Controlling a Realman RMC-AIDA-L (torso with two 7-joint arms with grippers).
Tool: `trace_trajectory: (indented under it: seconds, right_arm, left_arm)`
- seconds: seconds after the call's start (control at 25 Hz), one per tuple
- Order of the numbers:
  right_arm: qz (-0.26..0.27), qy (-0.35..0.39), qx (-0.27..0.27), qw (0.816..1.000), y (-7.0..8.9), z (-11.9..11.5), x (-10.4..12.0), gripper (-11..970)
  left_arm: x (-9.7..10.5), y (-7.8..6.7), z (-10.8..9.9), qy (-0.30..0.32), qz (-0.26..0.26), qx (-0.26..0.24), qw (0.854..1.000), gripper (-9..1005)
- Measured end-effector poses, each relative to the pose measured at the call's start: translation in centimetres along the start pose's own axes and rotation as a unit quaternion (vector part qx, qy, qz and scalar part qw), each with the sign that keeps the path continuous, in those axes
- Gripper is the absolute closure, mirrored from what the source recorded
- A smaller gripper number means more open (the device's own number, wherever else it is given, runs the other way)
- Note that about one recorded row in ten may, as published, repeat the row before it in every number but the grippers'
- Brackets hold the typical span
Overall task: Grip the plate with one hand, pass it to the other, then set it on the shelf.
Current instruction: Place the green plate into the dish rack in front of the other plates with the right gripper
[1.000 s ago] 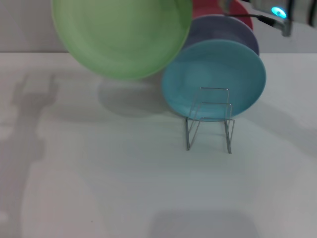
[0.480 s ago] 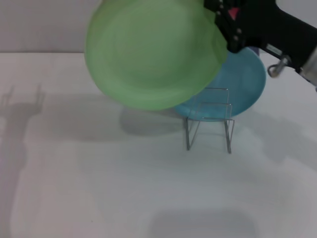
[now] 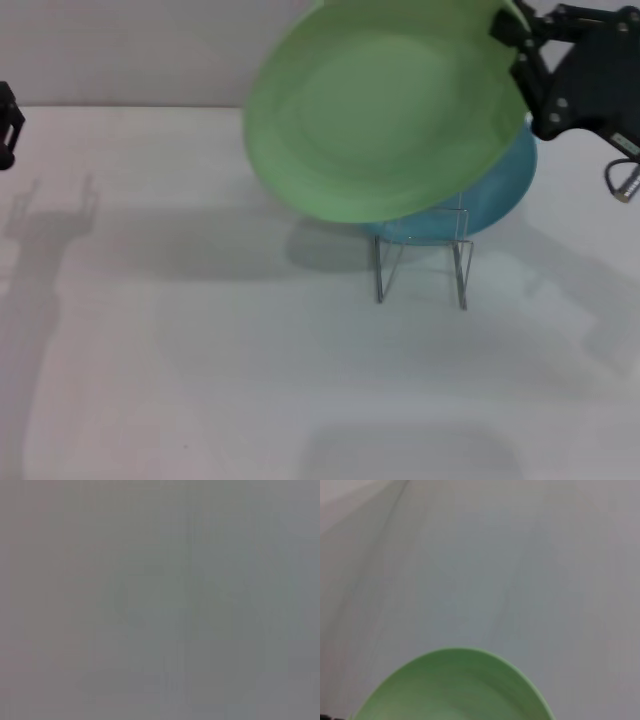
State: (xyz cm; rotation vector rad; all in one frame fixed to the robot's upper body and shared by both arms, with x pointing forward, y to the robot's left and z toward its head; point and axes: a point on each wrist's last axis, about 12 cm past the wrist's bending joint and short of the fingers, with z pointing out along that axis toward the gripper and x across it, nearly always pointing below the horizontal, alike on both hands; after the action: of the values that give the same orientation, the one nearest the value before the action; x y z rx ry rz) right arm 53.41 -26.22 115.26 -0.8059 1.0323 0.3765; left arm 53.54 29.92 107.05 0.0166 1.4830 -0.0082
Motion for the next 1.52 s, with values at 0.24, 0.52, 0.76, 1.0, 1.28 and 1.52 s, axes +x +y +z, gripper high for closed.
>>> trace_trajectory:
  seconds: [0.24,0.52,0.76,1.0,1.28,1.52]
  right_arm:
    - [-0.047,-0.014,0.017,0.999,-0.5,-1.7,0.1,921]
    - [-0.081,-0.020,0.029,0.996,-0.5,-3.2,0.5,922]
    - [-0.107,-0.014,0.032,0.994,-0.4,-3.6,0.6,923]
    - [-0.124,0.003,0.045,0.991,-0.7,-4.3,1.0,923]
    - [-0.113,0.017,0.056,0.992,-0.4,-5.2,1.9,923]
    - [-0.114,0.027,0.058,0.991,0.0,-5.4,2.5,922]
  left_arm:
    - [0.5,-0.2,-0.2,0.009,0.002,0.004,1.000,301]
    - [0.8,-0.4,-0.6,0.006,0.005,0.009,1.000,302]
    - [1.0,-0.7,-0.8,0.009,0.009,0.015,1.000,302]
    - [1.3,-1.1,-0.9,0.013,0.011,0.025,1.000,302]
    - [1.5,-1.4,-1.0,0.016,0.012,0.029,0.999,302]
    - [1.5,-1.8,-0.9,0.017,0.011,0.037,0.999,302]
